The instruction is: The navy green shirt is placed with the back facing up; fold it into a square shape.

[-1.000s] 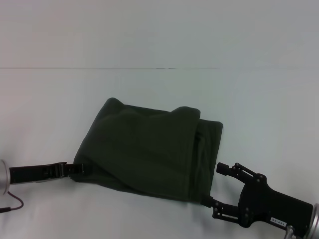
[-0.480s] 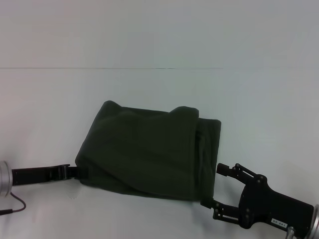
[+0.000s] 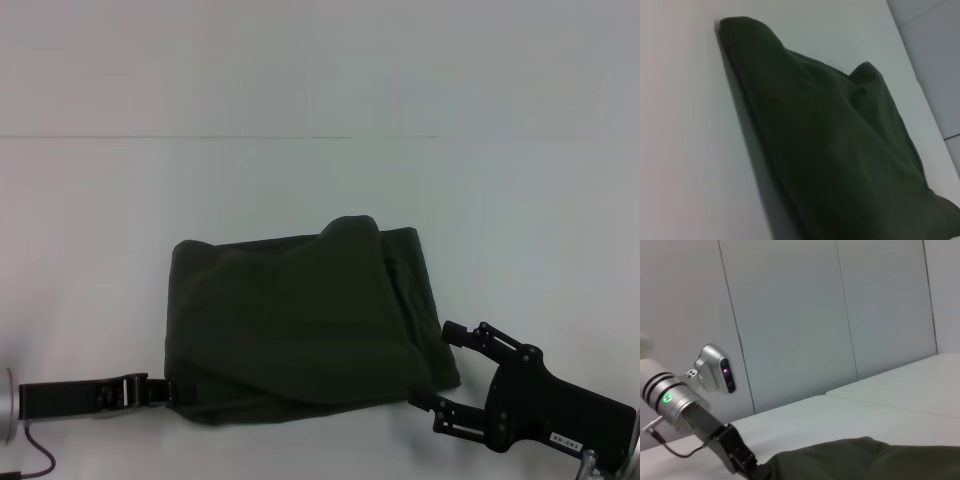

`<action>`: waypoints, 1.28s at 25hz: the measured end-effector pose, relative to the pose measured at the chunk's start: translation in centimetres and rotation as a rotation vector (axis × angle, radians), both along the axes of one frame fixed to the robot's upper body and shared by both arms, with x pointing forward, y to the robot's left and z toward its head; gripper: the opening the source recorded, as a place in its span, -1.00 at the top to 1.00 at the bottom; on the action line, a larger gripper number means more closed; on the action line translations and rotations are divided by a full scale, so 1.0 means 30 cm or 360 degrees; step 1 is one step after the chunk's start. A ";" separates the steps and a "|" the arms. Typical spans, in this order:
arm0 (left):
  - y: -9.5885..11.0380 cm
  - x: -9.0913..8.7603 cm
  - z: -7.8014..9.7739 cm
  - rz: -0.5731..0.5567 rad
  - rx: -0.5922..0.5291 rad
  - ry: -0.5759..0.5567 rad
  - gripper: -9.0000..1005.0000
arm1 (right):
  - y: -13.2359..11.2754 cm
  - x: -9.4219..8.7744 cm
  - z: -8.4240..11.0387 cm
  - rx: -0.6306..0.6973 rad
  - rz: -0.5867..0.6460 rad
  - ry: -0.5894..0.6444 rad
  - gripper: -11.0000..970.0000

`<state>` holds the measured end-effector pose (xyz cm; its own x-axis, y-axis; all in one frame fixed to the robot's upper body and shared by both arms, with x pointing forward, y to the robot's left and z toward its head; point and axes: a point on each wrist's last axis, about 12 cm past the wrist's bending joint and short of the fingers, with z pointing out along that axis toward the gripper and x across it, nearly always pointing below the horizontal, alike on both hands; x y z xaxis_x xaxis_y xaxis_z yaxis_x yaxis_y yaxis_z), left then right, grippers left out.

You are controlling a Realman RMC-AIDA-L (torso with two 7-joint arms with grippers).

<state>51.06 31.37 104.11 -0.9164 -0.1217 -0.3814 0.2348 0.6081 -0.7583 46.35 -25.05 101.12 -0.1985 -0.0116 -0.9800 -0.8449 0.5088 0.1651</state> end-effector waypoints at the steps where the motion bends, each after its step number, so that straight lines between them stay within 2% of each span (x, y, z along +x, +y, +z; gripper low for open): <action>1: 0.000 -0.022 -0.006 0.0004 -0.0040 0.0020 0.93 | 0.000 0.001 0.000 0.0000 -0.0001 -0.0001 -0.95; 10: 0.036 -0.039 0.013 0.0021 -0.0094 -0.0001 0.90 | 0.000 0.002 0.003 0.0008 -0.0002 -0.0007 -0.95; 13: 0.062 -0.050 0.038 0.0010 -0.0126 -0.0098 0.90 | 0.001 0.003 0.005 0.0011 0.0001 -0.0010 -0.95; 20: 0.162 -0.073 0.082 0.0027 -0.0042 -0.0291 0.40 | 0.003 0.015 0.018 0.0015 0.0025 -0.0042 -0.95; 24: 0.190 -0.106 0.112 -0.0080 0.0022 -0.0570 0.20 | -0.009 0.027 0.033 -0.0024 0.0028 -0.0127 -0.95; 27: 0.180 -0.141 0.149 -0.0217 -0.0045 -0.0909 0.05 | -0.024 0.033 0.047 -0.0061 0.0040 -0.0199 -0.95; 30: 0.162 -0.173 0.157 -0.0284 -0.0065 -0.1158 -0.24 | -0.043 0.020 0.050 -0.0094 0.0039 -0.0244 -0.95; 32: 0.143 -0.202 0.137 -0.0319 -0.0029 -0.1268 -0.43 | -0.054 -0.003 0.039 -0.0118 0.0025 -0.0268 -0.95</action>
